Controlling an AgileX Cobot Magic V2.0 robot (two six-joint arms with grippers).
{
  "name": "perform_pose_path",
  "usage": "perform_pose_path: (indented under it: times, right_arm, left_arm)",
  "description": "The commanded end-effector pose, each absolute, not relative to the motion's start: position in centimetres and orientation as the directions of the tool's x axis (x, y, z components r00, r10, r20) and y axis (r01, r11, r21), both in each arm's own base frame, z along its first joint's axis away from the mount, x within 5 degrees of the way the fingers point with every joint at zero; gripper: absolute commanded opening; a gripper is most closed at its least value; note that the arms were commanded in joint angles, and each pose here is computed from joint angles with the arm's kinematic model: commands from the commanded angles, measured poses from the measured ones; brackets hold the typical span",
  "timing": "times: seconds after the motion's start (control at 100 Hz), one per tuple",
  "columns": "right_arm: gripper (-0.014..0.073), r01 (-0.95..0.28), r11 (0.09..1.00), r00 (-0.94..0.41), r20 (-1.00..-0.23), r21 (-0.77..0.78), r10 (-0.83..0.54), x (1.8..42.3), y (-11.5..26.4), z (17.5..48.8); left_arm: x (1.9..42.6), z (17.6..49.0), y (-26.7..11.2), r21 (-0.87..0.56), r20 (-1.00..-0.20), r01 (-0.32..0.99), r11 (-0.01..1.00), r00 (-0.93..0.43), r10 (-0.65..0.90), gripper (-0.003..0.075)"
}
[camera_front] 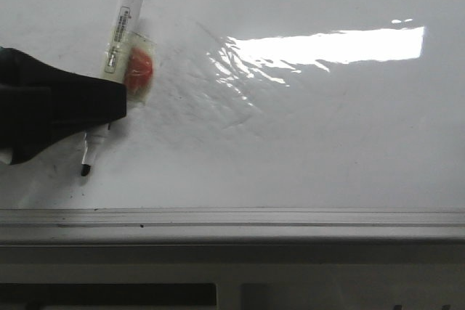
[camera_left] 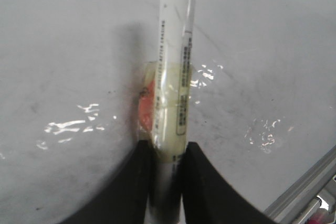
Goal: Write number 8 on whiteboard
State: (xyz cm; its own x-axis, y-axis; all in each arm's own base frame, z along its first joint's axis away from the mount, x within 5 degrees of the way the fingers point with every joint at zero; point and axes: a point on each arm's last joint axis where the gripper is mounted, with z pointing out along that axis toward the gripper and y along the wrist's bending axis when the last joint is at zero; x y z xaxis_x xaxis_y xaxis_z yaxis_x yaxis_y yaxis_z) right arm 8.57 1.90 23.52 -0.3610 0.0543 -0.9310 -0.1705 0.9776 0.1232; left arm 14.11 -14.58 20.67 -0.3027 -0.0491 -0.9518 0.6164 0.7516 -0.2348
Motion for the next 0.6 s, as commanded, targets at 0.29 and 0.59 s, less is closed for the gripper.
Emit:
perform_pose_path:
  times: [0.29,0.59]
  right_arm:
    - [0.0120,-0.522,0.853,-0.236,-0.963,0.012,-0.131,10.6,6.5,29.1]
    - [0.0280,-0.720,0.694,-0.242,-0.941,0.012,-0.235,11.9,12.4,31.8]
  left_arm:
    - [13.8,21.6,-15.6,-0.147,-0.980,0.720,0.679,-0.199,-0.001,-0.0020]
    - [12.4,22.6,-16.7,0.036,-0.999,0.858,0.513,0.012,0.049,-0.0020]
